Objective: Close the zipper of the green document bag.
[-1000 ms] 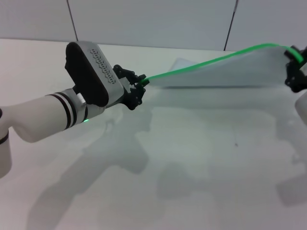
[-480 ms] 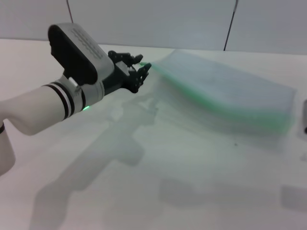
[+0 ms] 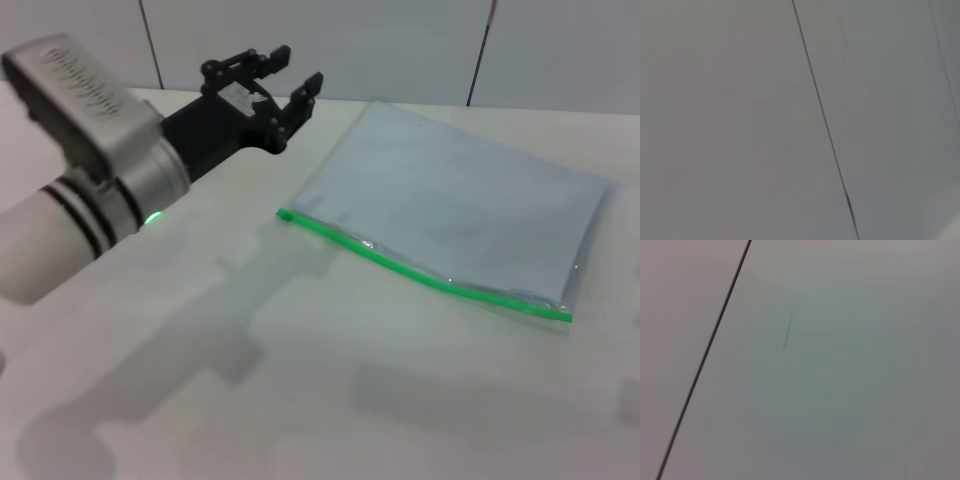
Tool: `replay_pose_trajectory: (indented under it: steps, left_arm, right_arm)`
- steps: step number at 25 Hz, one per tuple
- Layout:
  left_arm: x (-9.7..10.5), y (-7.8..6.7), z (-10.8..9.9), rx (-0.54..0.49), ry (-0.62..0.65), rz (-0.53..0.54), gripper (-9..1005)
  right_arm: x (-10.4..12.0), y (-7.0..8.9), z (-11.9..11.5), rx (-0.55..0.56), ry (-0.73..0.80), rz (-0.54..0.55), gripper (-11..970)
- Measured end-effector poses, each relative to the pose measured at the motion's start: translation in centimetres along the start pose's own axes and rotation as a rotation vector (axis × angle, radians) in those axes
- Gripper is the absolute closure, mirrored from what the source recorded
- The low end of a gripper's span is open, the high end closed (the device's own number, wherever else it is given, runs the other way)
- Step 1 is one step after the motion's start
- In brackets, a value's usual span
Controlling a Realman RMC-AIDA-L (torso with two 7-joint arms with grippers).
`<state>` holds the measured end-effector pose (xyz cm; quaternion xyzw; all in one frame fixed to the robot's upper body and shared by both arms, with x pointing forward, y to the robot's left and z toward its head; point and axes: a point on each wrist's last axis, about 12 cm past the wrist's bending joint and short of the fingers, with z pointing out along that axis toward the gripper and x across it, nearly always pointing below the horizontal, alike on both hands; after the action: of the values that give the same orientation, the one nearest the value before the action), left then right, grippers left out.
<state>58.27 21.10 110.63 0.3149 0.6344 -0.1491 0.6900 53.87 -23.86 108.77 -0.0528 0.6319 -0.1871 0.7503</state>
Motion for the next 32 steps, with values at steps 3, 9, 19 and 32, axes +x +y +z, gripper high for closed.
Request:
replay_pose_trajectory:
  steps: [3,9,19,32]
  left_arm:
    - [0.7,0.2,-1.1,-0.031,-0.067,-0.031,550]
    - [1.5,1.0,-2.5,-0.135,-0.14,-0.099,385]
    - [3.4,2.7,-4.0,-0.335,-0.115,-0.177,293]
    - [4.3,3.4,-3.7,-0.393,-0.054,-0.232,277]
  right_arm:
    - [1.4,0.0,0.1,-0.035,0.012,0.083,461]
    - [3.0,0.3,0.3,-0.101,0.031,0.128,467]
    - [3.9,-0.1,0.4,-0.133,0.018,0.222,471]
    - [4.6,1.0,2.0,-0.197,0.116,0.186,470]
